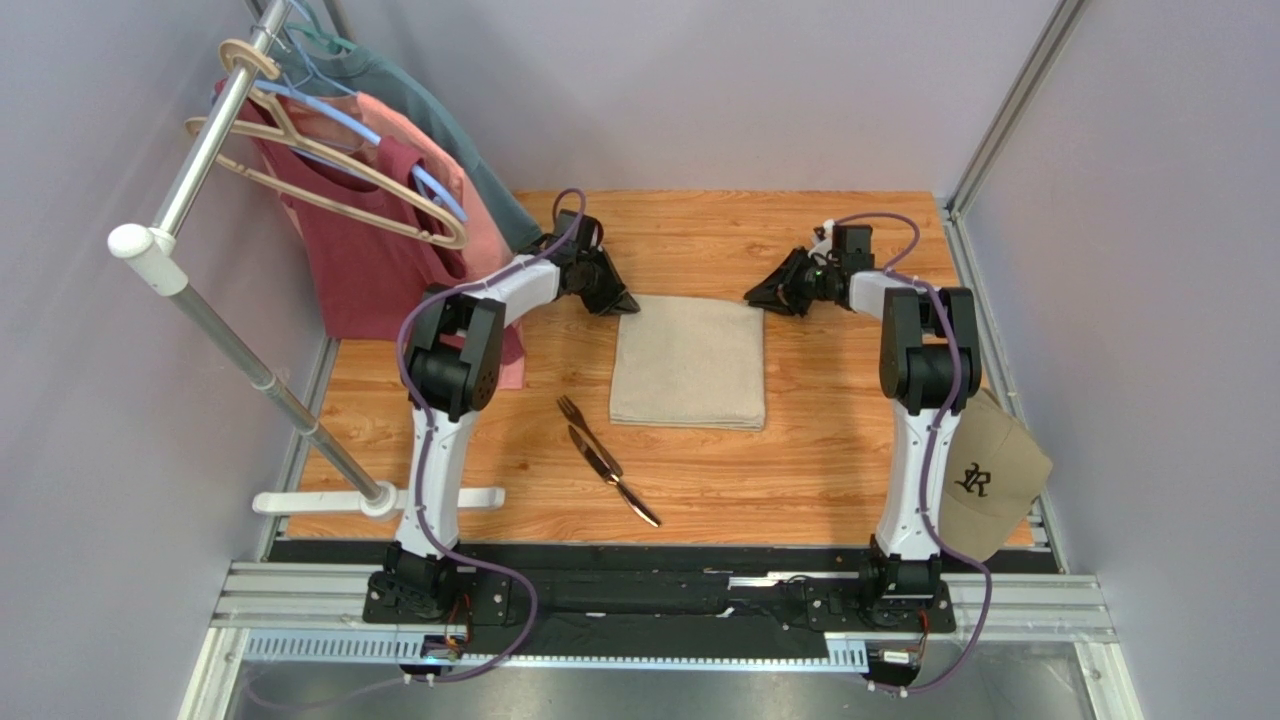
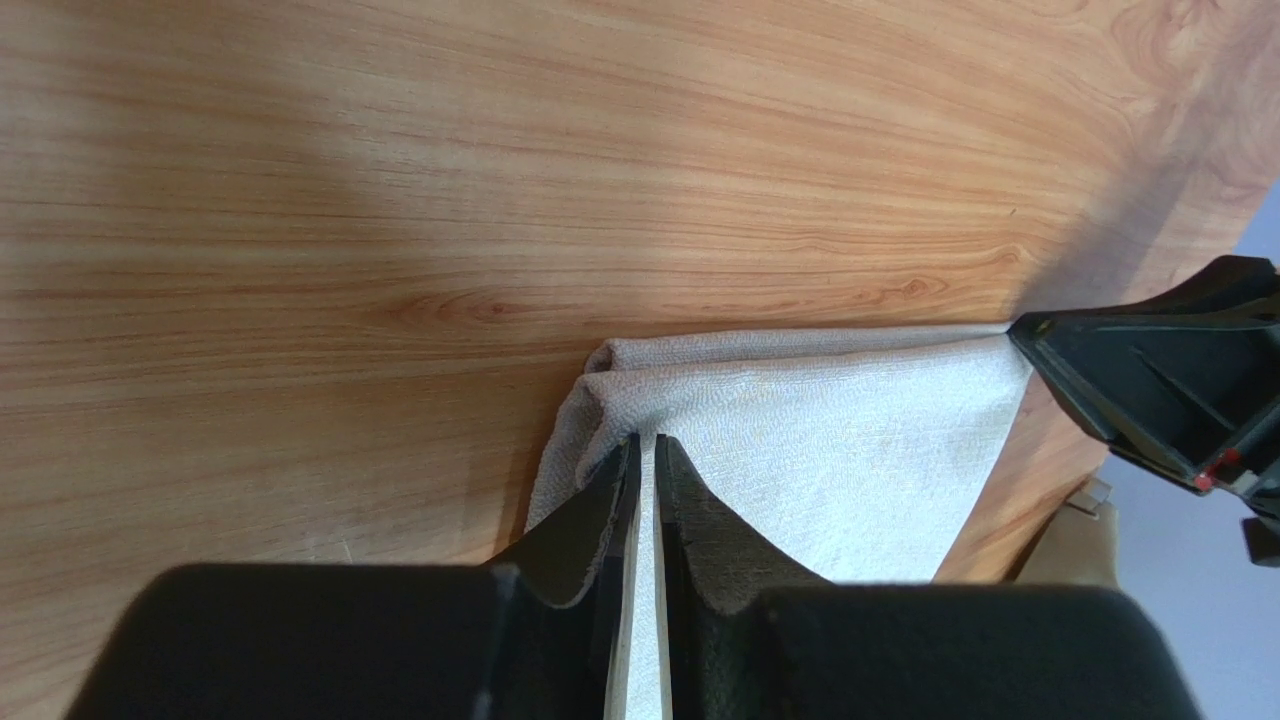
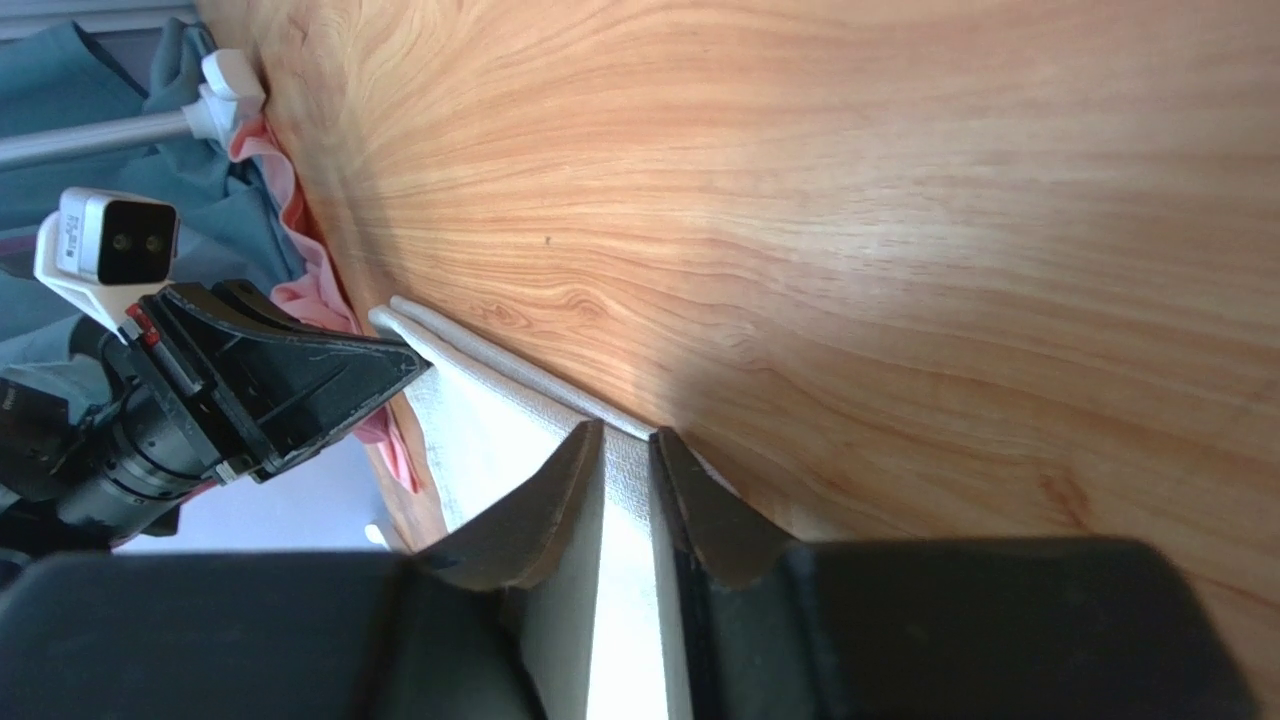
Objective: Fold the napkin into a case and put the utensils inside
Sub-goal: Smooth out the square-folded napkin at the center of the board.
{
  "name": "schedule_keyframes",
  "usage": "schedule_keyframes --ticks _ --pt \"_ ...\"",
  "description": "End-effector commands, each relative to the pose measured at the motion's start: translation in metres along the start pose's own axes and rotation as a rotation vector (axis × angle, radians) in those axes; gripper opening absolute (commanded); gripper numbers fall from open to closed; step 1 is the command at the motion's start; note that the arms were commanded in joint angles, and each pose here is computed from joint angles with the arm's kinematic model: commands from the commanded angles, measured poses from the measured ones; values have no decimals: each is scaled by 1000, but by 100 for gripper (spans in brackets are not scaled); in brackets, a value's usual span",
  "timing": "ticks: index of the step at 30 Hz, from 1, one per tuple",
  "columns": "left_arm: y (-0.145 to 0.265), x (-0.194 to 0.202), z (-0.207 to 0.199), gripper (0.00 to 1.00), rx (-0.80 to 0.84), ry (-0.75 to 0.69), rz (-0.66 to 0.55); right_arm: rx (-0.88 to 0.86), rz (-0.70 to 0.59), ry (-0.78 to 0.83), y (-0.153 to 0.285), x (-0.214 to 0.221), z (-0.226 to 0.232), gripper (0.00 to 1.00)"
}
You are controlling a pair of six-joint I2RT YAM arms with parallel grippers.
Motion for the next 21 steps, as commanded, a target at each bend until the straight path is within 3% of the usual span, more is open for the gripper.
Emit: schedule_keyframes --ticks 1,3,8,15,19,21 --pt "-2 3 3 16 -46 -1 34 25 -89 172 38 -19 56 32" --pt "-2 3 3 15 -44 -3 34 15 -111 208 52 -15 76 42" --pt "0 3 4 13 -60 -4 32 -71 -41 175 39 17 75 47" --pt "1 3 5 4 -84 3 35 -80 -2 121 9 10 17 27" --pt "0 2 5 0 -99 12 30 -112 9 103 -10 -4 -1 25" --pt "1 2 5 0 -101 2 23 -103 -53 80 3 -23 -7 27"
Point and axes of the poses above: each gripper's point midway between its finger pads, its own y axis back along the fingers, its own z axis along the line the jaws close on, x = y × z, the point moved 10 cm from there along y, back along the fingers, and after that the axes turned 6 degrees about y, right-handed, at the moved point
